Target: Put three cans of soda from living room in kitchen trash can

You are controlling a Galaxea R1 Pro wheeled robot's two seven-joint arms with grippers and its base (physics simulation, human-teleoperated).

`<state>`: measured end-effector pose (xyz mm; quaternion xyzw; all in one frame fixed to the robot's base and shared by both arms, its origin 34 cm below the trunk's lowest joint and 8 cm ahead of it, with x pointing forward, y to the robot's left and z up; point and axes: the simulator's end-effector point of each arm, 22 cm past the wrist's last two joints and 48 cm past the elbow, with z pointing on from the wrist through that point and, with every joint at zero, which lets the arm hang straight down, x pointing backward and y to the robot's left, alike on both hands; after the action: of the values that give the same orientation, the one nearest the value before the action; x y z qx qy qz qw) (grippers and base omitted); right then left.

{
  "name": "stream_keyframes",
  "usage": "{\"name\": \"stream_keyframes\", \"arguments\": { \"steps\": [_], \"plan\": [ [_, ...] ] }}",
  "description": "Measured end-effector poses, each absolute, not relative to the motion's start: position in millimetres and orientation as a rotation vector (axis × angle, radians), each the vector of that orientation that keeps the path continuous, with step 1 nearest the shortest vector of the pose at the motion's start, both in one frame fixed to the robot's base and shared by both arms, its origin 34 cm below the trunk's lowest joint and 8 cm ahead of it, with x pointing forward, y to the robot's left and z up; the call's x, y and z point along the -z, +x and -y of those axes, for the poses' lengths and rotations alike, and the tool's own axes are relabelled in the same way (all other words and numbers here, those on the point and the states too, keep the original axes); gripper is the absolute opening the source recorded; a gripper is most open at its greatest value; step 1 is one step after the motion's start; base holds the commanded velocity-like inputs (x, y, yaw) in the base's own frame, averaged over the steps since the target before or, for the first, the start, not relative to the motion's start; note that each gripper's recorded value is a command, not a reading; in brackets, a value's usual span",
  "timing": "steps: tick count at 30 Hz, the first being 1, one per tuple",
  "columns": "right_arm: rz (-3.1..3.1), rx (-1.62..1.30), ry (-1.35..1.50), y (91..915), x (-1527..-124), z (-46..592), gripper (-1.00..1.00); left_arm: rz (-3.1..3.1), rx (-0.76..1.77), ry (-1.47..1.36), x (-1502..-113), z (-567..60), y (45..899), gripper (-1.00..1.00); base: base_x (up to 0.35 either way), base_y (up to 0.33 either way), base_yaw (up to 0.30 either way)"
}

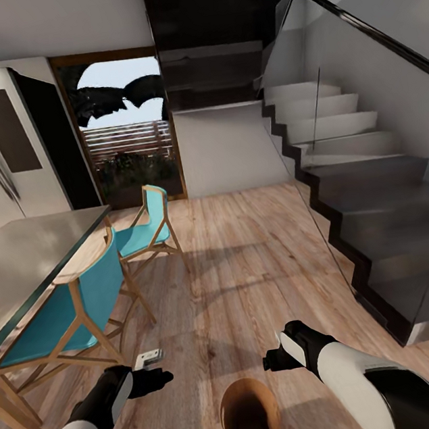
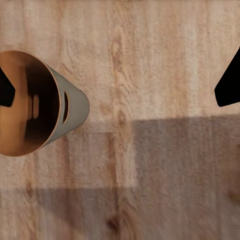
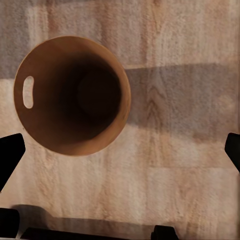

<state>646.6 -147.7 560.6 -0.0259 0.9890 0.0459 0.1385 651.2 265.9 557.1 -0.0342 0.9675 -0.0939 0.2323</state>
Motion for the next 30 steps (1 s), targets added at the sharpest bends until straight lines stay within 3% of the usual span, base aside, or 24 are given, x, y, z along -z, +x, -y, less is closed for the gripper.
{"name": "stream_keyframes", "arguments": {
  "steps": [30],
  "plan": [
    [-2.905,-0.122,-0.092,637.9,-536.5,148.6,1.00,-2.745,0.133,-0.142,-518.8,-297.8,627.8,1.00,0.000,0.000,0.000]
  ]
}}
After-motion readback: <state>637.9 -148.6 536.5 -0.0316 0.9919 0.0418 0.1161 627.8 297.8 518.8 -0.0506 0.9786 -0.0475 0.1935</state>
